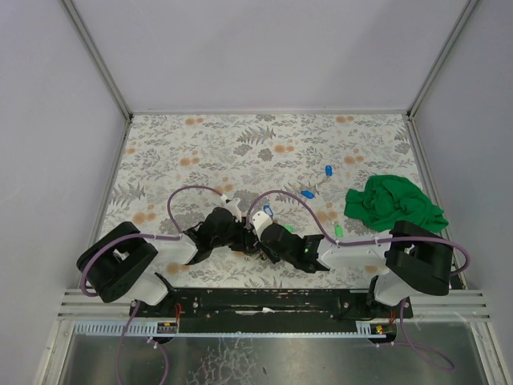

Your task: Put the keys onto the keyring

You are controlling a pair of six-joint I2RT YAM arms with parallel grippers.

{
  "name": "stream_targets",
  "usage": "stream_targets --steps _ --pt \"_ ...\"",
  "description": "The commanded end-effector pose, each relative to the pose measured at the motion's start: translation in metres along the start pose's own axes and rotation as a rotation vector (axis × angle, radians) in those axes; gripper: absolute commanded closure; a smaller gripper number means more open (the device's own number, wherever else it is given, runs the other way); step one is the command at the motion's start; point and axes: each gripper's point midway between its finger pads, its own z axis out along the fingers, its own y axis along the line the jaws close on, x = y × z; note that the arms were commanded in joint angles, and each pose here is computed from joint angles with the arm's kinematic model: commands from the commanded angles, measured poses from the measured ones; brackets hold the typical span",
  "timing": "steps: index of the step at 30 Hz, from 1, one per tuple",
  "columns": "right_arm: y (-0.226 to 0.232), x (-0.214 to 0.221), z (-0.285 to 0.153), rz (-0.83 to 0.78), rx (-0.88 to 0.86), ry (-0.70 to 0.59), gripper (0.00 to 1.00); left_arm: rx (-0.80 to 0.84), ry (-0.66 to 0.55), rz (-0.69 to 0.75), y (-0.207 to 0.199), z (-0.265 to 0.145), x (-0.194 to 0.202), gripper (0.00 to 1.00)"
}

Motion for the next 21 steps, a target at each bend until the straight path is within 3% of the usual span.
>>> stream_targets --steps 1,6,16,21 --pt "-0.005 -0.029 -0.002 0.001 0.022 -0.079 0.92 0.032 -0.042 0.017 -0.010 0.003 -0.011 0.80" --pt "-0.011 -0.035 -0.007 -0.012 0.015 -0.126 1.00 0.066 -0.063 -0.027 -0.014 0.001 -0.011 0.81" --pt "-0.019 -0.065 -0.009 -0.013 -0.151 -0.333 1.00 0.228 -0.171 -0.220 -0.031 -0.018 -0.011 0.80" --pt "-0.016 -0.071 -0.006 -0.089 -0.206 -0.383 1.00 0.353 -0.228 -0.235 -0.046 -0.035 -0.014 0.77"
